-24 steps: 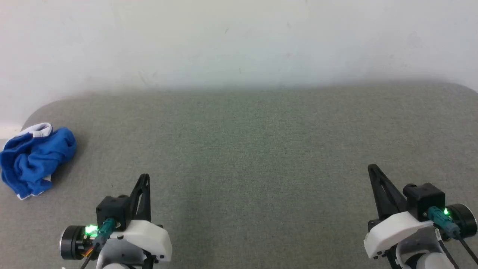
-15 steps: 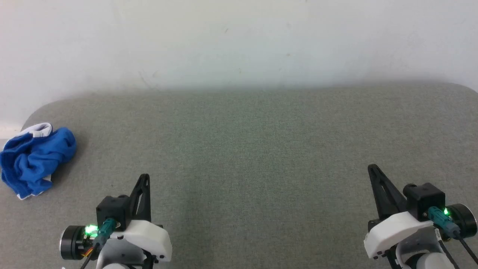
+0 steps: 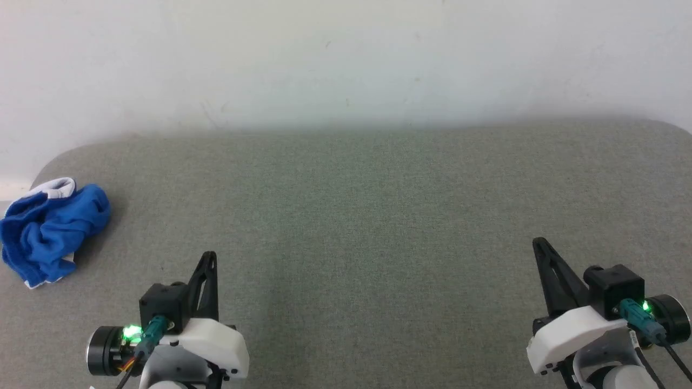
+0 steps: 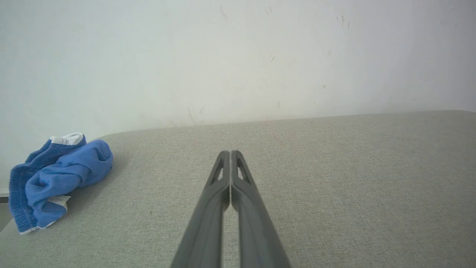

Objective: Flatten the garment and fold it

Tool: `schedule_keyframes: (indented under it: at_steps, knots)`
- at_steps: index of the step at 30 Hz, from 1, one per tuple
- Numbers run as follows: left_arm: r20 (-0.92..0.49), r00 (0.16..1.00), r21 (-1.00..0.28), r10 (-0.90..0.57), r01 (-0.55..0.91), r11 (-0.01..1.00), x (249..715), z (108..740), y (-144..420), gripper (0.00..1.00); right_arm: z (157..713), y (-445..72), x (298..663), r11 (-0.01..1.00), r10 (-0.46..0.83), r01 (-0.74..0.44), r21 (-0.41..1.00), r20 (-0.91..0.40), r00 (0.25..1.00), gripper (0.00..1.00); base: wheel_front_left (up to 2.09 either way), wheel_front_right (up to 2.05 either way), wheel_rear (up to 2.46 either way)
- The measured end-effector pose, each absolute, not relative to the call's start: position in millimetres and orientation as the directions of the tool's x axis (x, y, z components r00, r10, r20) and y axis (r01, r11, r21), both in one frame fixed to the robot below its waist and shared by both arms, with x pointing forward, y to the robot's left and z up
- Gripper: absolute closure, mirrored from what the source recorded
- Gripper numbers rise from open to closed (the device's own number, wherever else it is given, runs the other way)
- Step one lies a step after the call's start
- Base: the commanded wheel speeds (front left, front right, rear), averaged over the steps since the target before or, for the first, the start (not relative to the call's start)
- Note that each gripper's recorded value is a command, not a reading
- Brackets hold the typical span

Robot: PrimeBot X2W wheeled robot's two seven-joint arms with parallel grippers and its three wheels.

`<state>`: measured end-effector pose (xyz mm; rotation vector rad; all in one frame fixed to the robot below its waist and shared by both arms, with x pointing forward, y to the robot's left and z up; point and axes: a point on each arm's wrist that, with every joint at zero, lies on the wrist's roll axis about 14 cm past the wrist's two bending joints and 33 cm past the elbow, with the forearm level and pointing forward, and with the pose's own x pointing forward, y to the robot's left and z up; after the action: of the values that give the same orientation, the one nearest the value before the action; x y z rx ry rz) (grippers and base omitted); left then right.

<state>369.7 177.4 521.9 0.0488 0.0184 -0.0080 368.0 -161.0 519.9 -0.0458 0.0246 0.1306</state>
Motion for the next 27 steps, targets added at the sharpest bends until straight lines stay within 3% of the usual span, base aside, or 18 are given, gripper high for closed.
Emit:
schedule_keyframes:
  at_steps: [5, 6, 27]
  knots:
    - [-0.019, 1.0, 0.049, -0.007, 0.008, 0.999, 369.7, 521.9, 177.4, 1.0, 520.0, -160.9, 368.0, 0.99, 0.13, -0.131, -0.044, -0.027, 0.991, 1.0, 0.0, 0.0, 0.0]
    - [-0.019, 1.0, 0.049, -0.008, 0.009, 0.999, 369.6, 521.7, 177.4, 0.0, 519.7, -160.9, 367.9, 0.99, 0.13, -0.131, -0.044, -0.028, 0.991, 0.0, 0.0, 0.0, 0.0]
    - [-0.013, 1.0, 0.012, -0.005, 0.006, 1.0, 367.7, 518.5, 178.2, 0.0, 521.7, -161.8, 369.4, 0.992, 0.128, -0.128, -0.02, -0.005, 0.992, 0.0, 0.0, 0.0, 0.0]
